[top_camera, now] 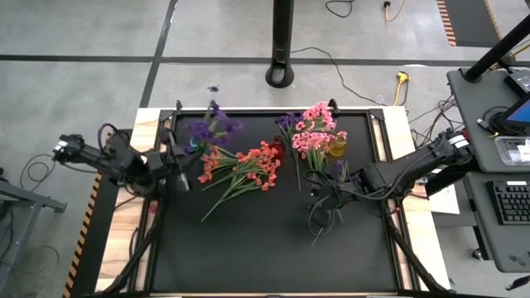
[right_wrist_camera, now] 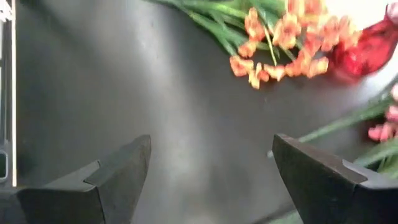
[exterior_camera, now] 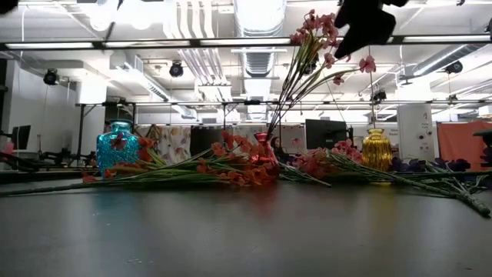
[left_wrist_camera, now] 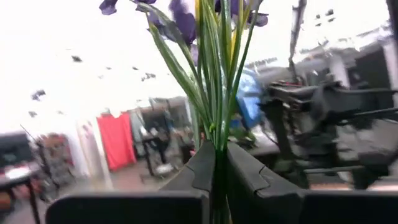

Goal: Sort flowers into vase by color
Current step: Put the bottom left purple flower into the blue vase

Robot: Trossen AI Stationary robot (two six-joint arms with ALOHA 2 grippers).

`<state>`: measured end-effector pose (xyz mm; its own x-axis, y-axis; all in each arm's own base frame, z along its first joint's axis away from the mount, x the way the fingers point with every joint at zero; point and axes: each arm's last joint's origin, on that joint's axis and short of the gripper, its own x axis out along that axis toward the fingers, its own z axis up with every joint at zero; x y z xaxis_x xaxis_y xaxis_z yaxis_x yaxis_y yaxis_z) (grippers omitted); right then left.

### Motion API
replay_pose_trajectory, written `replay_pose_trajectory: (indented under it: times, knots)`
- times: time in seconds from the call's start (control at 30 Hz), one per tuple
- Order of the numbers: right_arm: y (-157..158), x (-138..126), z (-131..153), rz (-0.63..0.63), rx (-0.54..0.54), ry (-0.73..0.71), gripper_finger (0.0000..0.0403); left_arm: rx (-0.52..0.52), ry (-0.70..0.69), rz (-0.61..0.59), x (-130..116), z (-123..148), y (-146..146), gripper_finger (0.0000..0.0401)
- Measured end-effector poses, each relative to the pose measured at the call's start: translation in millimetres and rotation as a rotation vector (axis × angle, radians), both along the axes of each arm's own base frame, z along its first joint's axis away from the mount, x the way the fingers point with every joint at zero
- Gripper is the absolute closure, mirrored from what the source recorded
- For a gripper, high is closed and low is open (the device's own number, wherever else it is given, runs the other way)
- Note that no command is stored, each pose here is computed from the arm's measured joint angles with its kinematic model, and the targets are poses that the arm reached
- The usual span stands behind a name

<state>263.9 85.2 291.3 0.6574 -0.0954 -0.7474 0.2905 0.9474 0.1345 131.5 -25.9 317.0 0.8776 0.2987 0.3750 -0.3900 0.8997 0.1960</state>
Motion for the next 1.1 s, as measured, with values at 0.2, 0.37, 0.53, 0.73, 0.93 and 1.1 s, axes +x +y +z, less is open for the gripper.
replay_pose_trajectory:
  times: [0.2,0.37,0.53,0.73,0.93,1.1]
  knots:
    - [3,9,3,0.046,-0.027,-0.084,0.0076,0.101,-0.116,0.237,-14,-43,32,0.0398]
    - [3,14,5,0.056,-0.051,-0.128,0.0076,0.069,-0.166,0.352,-23,-72,55,0.0398]
    - [4,17,4,0.06,-0.07,-0.134,0.0076,-0.055,-0.215,0.427,-27,-80,72,0.0398]
    - [4,19,0,0.052,-0.087,-0.12,0.0076,-0.069,-0.231,0.487,-29,-79,84,0.0398]
    - [5,22,-5,0.054,-0.093,-0.103,0.0076,-0.038,-0.211,0.444,-27,-80,85,0.0398]
    - [5,22,-5,0.052,-0.091,-0.104,0.0076,-0.021,-0.206,0.448,-27,-80,85,0.0398]
